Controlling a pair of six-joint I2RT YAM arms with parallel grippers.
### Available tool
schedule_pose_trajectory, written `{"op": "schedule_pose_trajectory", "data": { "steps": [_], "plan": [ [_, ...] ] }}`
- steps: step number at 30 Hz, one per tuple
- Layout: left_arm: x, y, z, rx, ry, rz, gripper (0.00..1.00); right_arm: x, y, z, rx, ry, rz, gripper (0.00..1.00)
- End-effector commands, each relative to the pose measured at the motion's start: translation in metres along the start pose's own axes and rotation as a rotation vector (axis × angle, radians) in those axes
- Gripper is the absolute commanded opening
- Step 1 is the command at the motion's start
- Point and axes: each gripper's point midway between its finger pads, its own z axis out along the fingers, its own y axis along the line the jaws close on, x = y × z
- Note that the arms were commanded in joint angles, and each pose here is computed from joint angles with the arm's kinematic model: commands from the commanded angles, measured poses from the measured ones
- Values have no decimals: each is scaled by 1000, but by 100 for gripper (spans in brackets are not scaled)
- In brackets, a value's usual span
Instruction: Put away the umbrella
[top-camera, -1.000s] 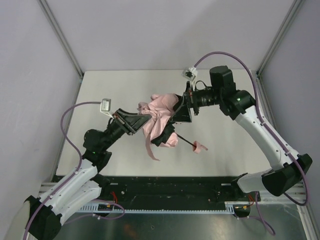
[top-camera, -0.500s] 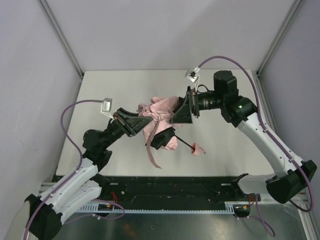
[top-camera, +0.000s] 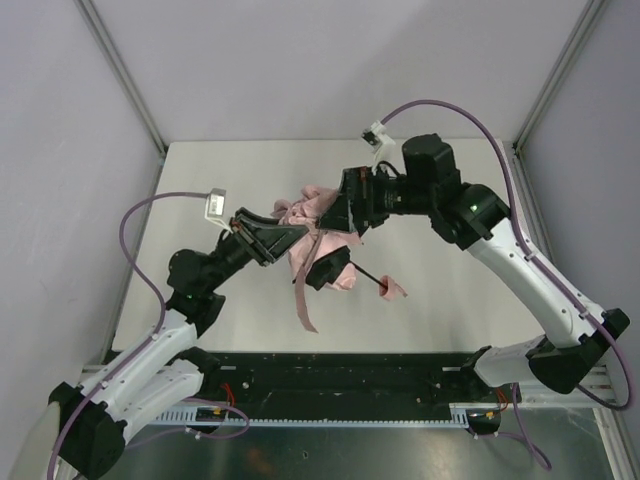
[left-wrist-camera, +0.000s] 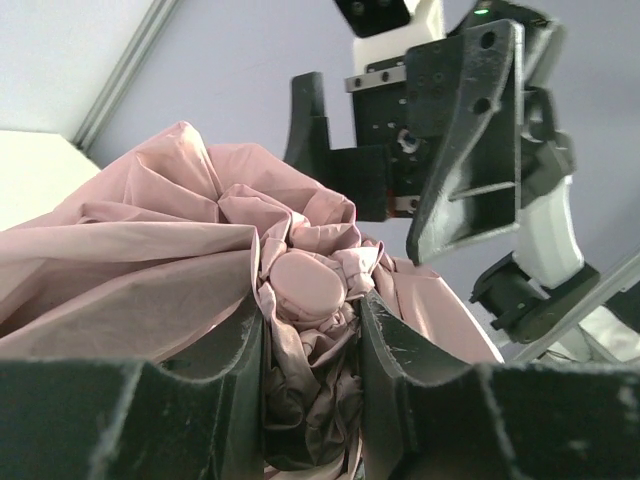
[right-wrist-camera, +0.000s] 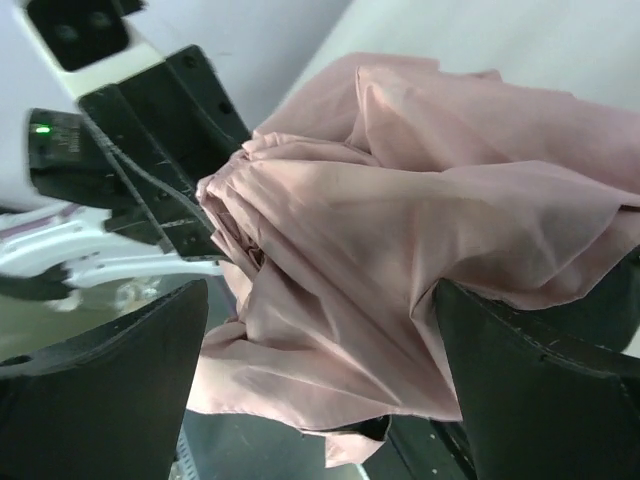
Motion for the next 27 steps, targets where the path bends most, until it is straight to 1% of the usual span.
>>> {"op": "schedule_pose_trajectory", "data": {
  "steps": [1,4,6,8,10,13,18,21,27],
  "plan": [
    [-33,-14,12,4,-76,122,0,-2,-13,-3,290,-41,-76,99],
    [-33,-6,16,-31,-66,140,0,1,-5,2,367,-41,-156,99],
    [-34,-5,17,-39,-62,145,0,7,-8,5,406,-20,-190,99],
    [-35,-7,17,-35,-61,150,0,16,-14,6,428,16,-214,99],
    [-36,-8,16,-31,-61,153,0,25,-18,5,414,44,-234,99],
    [-35,-11,15,-18,-49,145,0,35,-13,3,275,70,-234,99],
    [-33,-17,14,12,-31,132,0,43,-3,-8,-15,78,-205,99],
    [-33,-24,12,48,-35,119,0,49,3,-9,-118,98,-197,99],
    [-31,-46,9,174,-32,73,0,57,22,-4,-309,115,-181,99]
  ]
}}
